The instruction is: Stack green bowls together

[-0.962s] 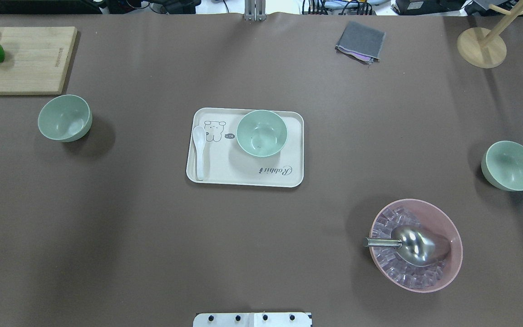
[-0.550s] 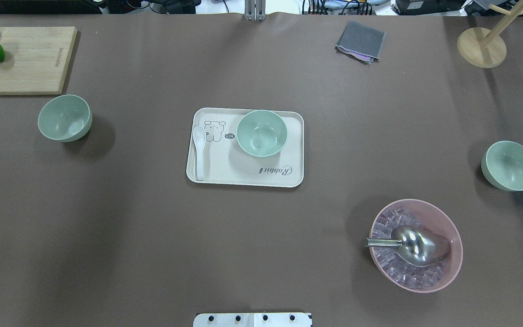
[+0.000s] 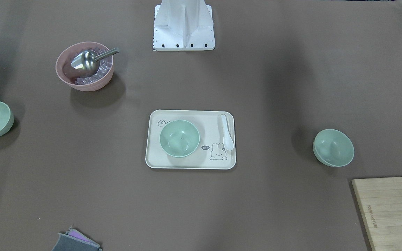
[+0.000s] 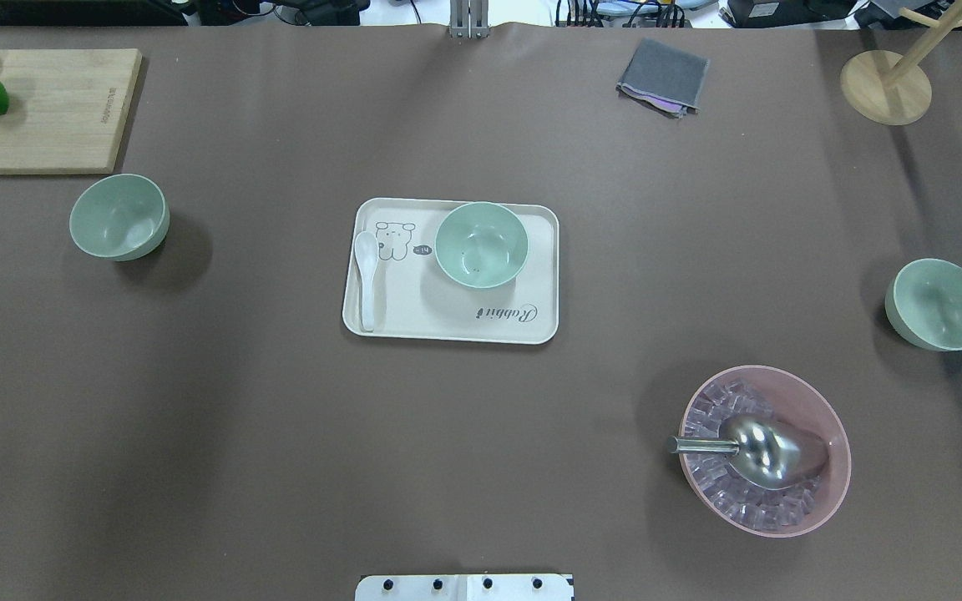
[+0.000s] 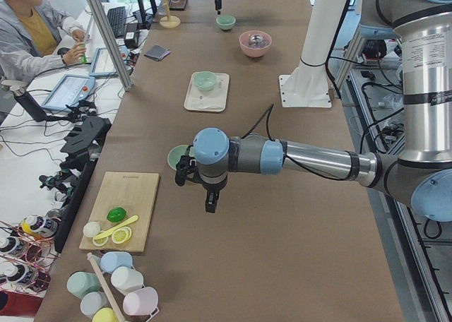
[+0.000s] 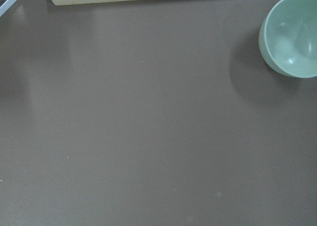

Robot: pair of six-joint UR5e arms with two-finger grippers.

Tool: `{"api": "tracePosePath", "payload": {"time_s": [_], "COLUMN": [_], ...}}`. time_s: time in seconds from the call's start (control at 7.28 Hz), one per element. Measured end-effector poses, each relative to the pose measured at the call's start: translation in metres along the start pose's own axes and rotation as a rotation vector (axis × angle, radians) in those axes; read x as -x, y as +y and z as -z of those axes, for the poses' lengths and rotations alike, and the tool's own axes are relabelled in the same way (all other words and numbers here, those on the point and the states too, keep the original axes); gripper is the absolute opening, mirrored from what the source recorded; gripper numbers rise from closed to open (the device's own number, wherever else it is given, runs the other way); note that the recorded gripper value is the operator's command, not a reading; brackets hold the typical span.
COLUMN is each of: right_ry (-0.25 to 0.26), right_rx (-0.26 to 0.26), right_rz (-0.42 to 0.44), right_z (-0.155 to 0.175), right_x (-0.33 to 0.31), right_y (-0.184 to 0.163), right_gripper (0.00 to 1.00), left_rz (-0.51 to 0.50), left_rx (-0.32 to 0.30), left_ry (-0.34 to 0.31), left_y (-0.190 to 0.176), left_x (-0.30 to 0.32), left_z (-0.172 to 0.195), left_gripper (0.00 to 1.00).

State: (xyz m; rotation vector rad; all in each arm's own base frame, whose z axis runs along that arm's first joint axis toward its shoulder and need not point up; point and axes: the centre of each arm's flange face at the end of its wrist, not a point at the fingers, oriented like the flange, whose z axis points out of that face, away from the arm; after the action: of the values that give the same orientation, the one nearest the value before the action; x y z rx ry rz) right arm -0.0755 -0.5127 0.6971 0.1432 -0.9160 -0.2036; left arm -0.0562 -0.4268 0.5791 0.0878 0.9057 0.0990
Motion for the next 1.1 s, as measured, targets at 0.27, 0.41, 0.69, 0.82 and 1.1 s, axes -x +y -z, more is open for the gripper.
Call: {"api": "tracePosePath", "payload": {"time_s": [0.27, 0.41, 0.69, 0.82, 1.1], "right_ry": [-0.015, -0.023, -0.040, -0.042, -0.048], "right_rx": [0.007, 0.018, 0.042, 0.050, 0.063], "right_rz": [0.012, 0.019, 0.022, 0.021, 0.015], "right_z": [-0.004, -0.009, -0.017, -0.019, -0.023], "right_x": [0.013, 0.015, 0.016, 0.016, 0.014], "right_y": [0.000, 0.003, 0.013, 0.017, 0.026], "right_gripper": [0.79, 0.74, 0.52, 0.21, 0.00], "left_rz": [0.000, 0.000, -0.002, -0.003, 0.015], "left_rx": [0.001, 0.001, -0.001, -0.001, 0.001], "left_ry": [0.000, 0.000, 0.000, 0.000, 0.002], "left_y": [0.001, 0.001, 0.000, 0.000, 0.001], "left_x": [0.000, 0.000, -0.001, -0.001, 0.000], "left_z": [0.000, 0.000, 0.001, 0.001, 0.000], "left_gripper": [0.98, 0.98, 0.98, 0.98, 0.98]}}
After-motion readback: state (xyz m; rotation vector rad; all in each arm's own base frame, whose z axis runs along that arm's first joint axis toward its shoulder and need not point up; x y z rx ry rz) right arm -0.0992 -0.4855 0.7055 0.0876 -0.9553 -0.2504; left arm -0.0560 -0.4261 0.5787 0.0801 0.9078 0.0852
